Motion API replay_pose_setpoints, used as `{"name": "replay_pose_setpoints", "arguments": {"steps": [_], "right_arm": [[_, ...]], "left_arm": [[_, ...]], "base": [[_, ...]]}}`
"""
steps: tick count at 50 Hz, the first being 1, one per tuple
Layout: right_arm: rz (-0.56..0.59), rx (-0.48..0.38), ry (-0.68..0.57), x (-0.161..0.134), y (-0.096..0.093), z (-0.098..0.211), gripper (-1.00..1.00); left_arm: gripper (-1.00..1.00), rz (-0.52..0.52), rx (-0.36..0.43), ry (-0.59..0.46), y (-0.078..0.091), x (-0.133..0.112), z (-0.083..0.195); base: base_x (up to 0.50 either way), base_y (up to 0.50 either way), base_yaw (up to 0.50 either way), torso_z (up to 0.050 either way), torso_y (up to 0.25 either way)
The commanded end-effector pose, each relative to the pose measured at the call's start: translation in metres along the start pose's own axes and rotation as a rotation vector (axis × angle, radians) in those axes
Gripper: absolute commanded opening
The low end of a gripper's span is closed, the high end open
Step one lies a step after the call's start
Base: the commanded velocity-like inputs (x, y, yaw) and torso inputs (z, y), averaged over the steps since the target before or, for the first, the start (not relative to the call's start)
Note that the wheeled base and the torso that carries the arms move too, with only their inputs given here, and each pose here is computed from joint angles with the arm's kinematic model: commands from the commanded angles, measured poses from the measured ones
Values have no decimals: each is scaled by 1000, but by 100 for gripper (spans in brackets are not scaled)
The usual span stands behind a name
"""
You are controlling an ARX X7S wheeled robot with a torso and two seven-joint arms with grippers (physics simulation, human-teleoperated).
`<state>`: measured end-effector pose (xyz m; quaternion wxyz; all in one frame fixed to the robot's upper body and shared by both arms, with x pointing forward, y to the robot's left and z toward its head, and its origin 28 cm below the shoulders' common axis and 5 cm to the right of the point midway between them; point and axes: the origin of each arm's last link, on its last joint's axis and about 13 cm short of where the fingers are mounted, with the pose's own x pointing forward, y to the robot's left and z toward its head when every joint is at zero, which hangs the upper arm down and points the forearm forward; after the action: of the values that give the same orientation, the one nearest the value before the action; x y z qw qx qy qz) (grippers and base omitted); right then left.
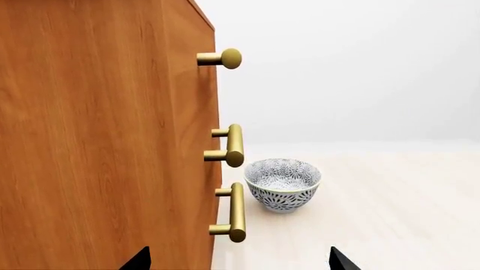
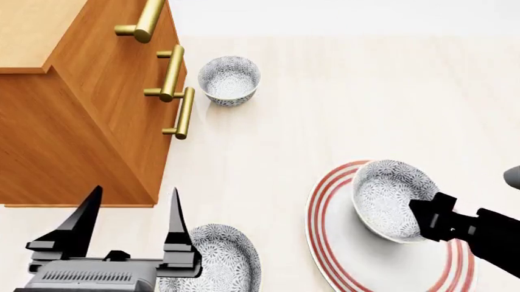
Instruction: Put the bowl in the middle on the plate.
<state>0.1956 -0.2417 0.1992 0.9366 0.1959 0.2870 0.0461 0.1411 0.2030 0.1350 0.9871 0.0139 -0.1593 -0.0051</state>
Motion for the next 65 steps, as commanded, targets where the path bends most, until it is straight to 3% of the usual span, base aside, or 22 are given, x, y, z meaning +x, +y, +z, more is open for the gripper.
{"name": "replay_pose_setpoints", "arguments": {"steps": [1,16,26,28,29,36,42,46,55,60,65], "right_arm": [[-1,5,-2,1,-1,-1,100],[22,15,-64,-2,2,2,100],[-27,-68,-463,-10,9,7,100],[-31,-71,-478,-10,9,6,100],[-45,-90,-552,-10,10,5,100],[-86,-123,-750,-4,11,0,100],[-111,-126,-841,2,9,-4,100],[-110,-208,-896,3,11,-13,100],[-75,-225,-1045,-6,21,-19,100],[-49,-193,-1090,-7,22,-20,100],[-58,-224,-1169,-9,26,-22,100]], "left_arm": [[100,0,1,2,0,0,-1],[100,2,-4,-2,0,0,0],[100,4,-10,-12,1,0,0],[100,4,-11,-12,1,0,0],[100,4,-13,-13,1,0,0],[100,4,-18,-16,1,0,1],[100,4,-15,-16,2,0,1],[100,8,-27,-15,3,0,1],[100,14,-19,-25,4,0,2],[100,18,-19,-30,4,0,4],[100,16,-9,-38,4,0,4]], "base": [[0,0,0,0,0],[0,0,0,0,0],[0,0,0,0,0],[0,0,0,0,0],[0,0,0,0,0],[0,0,0,0,0],[0,0,0,0,149],[0,0,0,0,250],[0,0,0,0,250],[0,0,0,0,250],[0,0,0,0,250]]}}
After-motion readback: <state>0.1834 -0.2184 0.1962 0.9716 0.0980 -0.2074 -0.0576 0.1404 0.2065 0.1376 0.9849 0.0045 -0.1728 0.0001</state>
